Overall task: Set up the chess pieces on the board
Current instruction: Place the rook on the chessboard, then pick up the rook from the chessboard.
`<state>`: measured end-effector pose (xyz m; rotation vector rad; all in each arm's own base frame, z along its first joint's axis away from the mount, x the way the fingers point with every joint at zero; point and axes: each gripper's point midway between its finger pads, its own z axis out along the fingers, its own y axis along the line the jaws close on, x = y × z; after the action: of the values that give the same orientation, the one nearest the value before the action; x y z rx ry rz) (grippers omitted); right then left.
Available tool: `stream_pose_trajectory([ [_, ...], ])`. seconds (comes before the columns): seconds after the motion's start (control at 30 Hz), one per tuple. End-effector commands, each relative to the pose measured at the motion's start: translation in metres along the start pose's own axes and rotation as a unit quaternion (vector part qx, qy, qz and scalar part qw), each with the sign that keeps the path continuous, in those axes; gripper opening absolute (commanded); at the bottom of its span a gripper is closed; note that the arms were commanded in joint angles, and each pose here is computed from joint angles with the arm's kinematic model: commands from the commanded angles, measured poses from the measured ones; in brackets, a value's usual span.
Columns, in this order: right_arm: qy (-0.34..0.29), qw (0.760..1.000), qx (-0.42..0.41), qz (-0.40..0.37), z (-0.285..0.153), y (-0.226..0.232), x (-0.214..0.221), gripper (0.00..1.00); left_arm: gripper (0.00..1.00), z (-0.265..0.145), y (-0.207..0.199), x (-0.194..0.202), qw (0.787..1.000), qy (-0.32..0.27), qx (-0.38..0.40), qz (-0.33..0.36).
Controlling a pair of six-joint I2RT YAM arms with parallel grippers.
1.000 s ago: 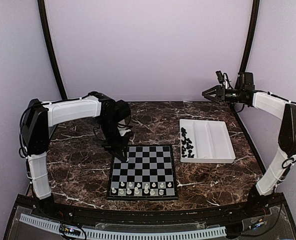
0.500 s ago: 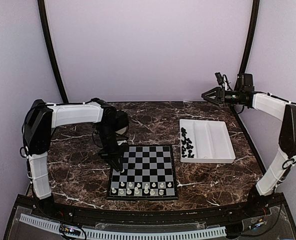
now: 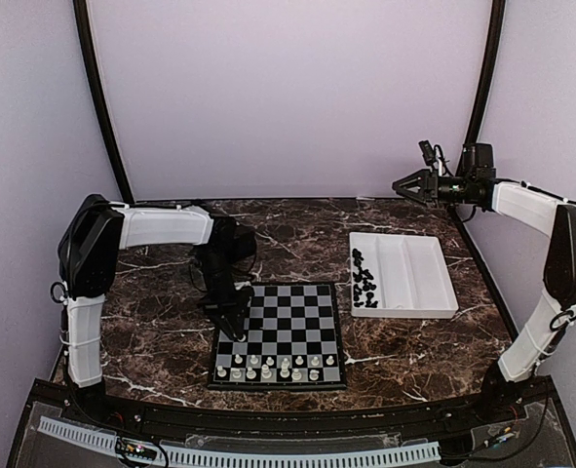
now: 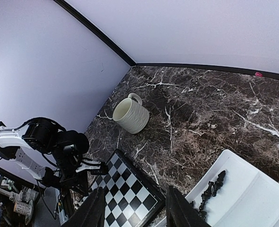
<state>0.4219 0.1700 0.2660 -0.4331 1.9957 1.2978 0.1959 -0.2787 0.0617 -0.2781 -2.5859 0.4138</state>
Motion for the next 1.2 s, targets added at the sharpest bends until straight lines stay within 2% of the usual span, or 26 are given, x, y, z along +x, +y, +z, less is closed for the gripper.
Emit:
stream_pose_trajectory([
  [0.0,-0.008,1.000,-0.012,-0.021,-0.002,0.013,-0.005,0.45,0.24,-0.007,-0.002,-0.004,1.000,-0.008,-0.002,0.007],
  [0.1,-0.009,1.000,-0.012,-0.020,-0.002,0.013,-0.005,0.45,0.32,-0.012,-0.005,-0.006,1.000,-0.017,-0.003,0.013],
  [0.27,-0.009,1.000,-0.013,-0.020,-0.002,0.013,-0.005,0.45,0.33,-0.022,-0.011,-0.011,0.999,-0.039,-0.006,0.027],
  [0.4,-0.009,1.000,-0.013,-0.022,-0.003,0.014,-0.004,0.45,0.33,-0.041,-0.016,-0.017,0.994,-0.085,-0.027,0.061],
  [0.47,-0.008,1.000,-0.012,-0.021,-0.002,0.013,-0.003,0.45,0.32,-0.056,-0.022,-0.020,0.986,-0.129,-0.045,0.099],
  [0.6,-0.008,1.000,-0.012,-0.021,-0.002,0.012,-0.004,0.45,0.32,-0.074,-0.025,-0.026,0.955,-0.214,-0.111,0.176],
  [0.67,-0.007,1.000,-0.011,-0.022,-0.002,0.012,-0.004,0.45,0.31,-0.077,-0.034,-0.025,0.926,-0.257,-0.146,0.236],
  [0.73,-0.007,1.000,-0.010,-0.022,-0.001,0.011,-0.003,0.45,0.34,-0.072,-0.047,-0.021,0.888,-0.296,-0.171,0.309],
  [0.77,-0.007,1.000,-0.010,-0.023,-0.002,0.011,-0.003,0.45,0.35,-0.061,-0.038,-0.020,0.878,-0.292,-0.190,0.327],
  [0.8,-0.007,1.000,-0.010,-0.022,-0.002,0.011,-0.003,0.45,0.36,-0.064,-0.046,-0.020,0.868,-0.313,-0.181,0.341],
  [1.0,-0.006,1.000,-0.008,-0.024,-0.002,0.011,-0.003,0.45,0.40,-0.027,-0.027,-0.014,0.894,-0.248,-0.180,0.327],
  [1.17,-0.005,1.000,-0.009,-0.024,-0.001,0.011,-0.002,0.45,0.41,-0.012,-0.013,-0.018,0.903,-0.226,-0.197,0.308],
])
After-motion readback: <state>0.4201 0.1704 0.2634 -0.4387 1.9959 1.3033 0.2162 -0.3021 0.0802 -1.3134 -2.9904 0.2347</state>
